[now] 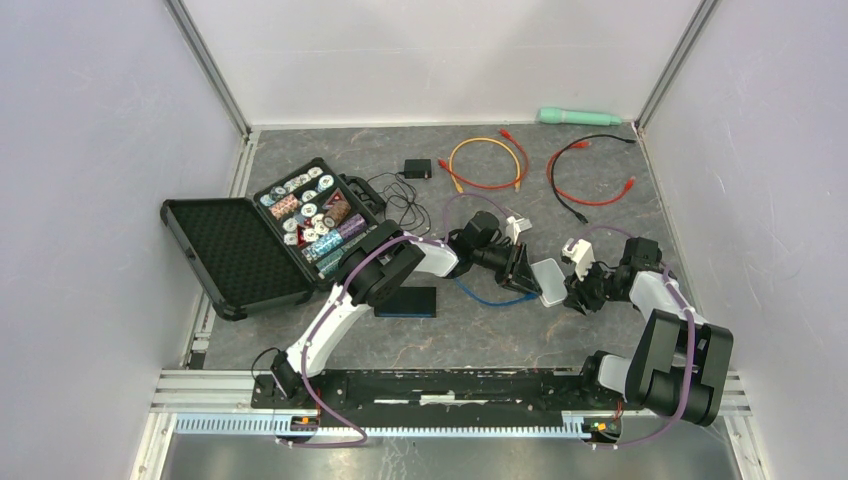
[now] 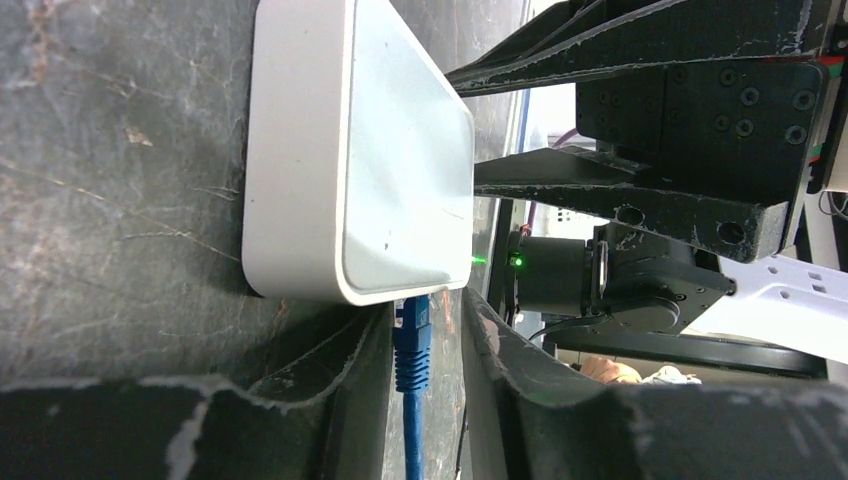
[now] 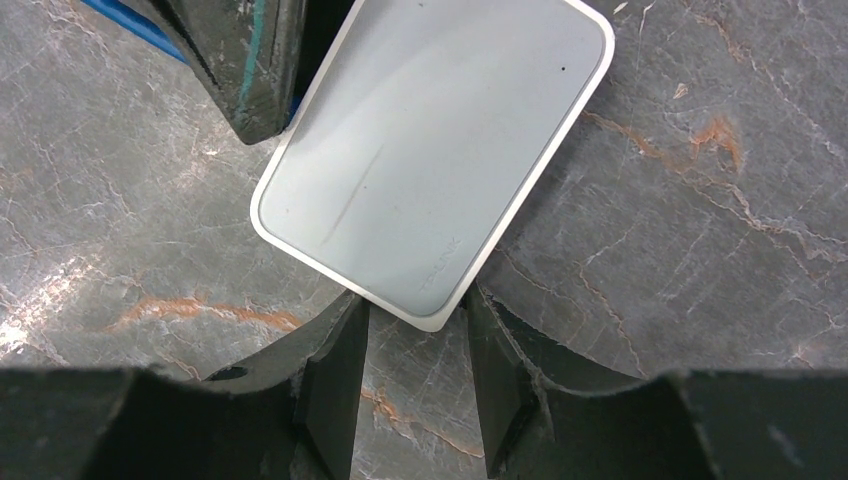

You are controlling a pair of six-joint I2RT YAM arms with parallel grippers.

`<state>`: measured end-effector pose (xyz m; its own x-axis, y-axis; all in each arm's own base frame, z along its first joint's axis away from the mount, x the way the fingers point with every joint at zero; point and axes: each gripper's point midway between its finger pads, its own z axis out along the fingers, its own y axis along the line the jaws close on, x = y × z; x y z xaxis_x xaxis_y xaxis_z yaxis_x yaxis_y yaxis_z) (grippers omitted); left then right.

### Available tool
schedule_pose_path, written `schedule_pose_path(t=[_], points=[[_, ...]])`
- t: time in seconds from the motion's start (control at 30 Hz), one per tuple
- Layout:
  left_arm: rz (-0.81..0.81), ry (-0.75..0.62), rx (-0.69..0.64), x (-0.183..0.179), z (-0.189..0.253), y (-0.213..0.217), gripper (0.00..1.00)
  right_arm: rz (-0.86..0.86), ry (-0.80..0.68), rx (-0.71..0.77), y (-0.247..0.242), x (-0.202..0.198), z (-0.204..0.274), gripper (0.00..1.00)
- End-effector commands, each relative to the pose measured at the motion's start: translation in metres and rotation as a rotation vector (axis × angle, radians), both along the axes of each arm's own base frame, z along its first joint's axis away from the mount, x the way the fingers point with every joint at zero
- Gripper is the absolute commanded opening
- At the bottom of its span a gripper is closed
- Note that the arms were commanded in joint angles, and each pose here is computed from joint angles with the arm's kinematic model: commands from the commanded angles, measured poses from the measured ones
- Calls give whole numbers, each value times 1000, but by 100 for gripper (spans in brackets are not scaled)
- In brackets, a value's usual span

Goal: Pull the plug from the switch port
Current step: Pull the connector from the switch port.

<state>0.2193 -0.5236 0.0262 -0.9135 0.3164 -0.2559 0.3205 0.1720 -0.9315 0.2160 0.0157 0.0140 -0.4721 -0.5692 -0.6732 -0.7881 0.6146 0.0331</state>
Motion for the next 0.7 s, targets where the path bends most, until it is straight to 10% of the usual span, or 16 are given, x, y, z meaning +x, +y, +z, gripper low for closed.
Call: schedule_pose_path(t=[0.0,0.67], points=[[1,10,70,-6,-39,12,40,3,12,2,0,2,-1,47],[-23,-45,90,-7,-50,17,29,1,19,1,0,2,-2,46]])
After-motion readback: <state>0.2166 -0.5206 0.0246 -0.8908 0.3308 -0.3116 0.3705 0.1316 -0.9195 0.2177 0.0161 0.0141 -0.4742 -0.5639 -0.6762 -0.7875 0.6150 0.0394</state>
